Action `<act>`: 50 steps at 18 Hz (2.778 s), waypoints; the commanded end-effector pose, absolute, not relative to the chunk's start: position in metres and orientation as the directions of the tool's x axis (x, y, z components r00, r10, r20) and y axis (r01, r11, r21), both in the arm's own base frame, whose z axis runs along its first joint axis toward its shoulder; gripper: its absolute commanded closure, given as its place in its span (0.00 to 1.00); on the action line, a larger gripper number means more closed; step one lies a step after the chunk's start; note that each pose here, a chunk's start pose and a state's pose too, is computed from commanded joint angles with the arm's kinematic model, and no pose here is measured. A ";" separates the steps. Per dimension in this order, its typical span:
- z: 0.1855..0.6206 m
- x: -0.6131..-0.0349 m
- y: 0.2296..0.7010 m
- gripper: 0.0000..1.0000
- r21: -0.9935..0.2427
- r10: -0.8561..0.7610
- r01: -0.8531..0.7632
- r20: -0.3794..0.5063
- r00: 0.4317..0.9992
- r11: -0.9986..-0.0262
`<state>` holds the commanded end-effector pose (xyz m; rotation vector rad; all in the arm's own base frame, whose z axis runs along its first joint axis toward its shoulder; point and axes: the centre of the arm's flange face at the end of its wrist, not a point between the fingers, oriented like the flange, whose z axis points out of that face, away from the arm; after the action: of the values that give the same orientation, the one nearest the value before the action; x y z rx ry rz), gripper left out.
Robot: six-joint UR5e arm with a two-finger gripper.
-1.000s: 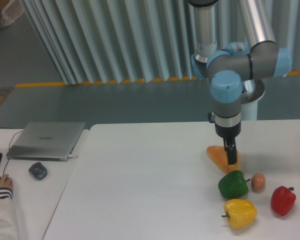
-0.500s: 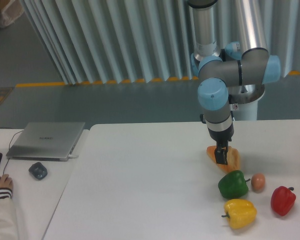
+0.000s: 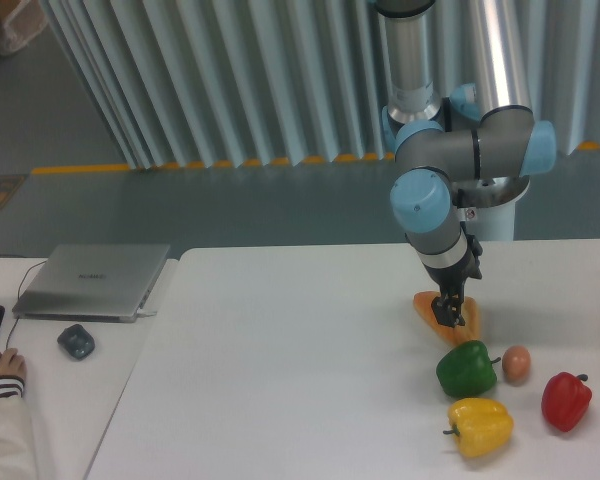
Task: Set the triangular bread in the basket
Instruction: 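Close the gripper on the triangular bread slice, then lift the bread and carry it away from the peppers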
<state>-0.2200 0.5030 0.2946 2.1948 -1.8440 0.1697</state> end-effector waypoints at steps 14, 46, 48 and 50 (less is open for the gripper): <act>0.262 -0.198 0.517 0.00 0.140 -0.929 -0.970 0.289 0.230 -0.197; 0.420 -0.301 0.492 0.97 0.138 -0.898 -0.911 0.169 0.407 -0.387; 0.424 -0.322 0.481 0.97 0.134 -0.902 -0.915 0.165 0.400 -0.381; 0.426 -0.344 0.467 0.97 0.129 -0.906 -0.920 0.166 0.389 -0.371</act>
<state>-0.3443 0.4669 0.4260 2.4450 -1.6308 0.0982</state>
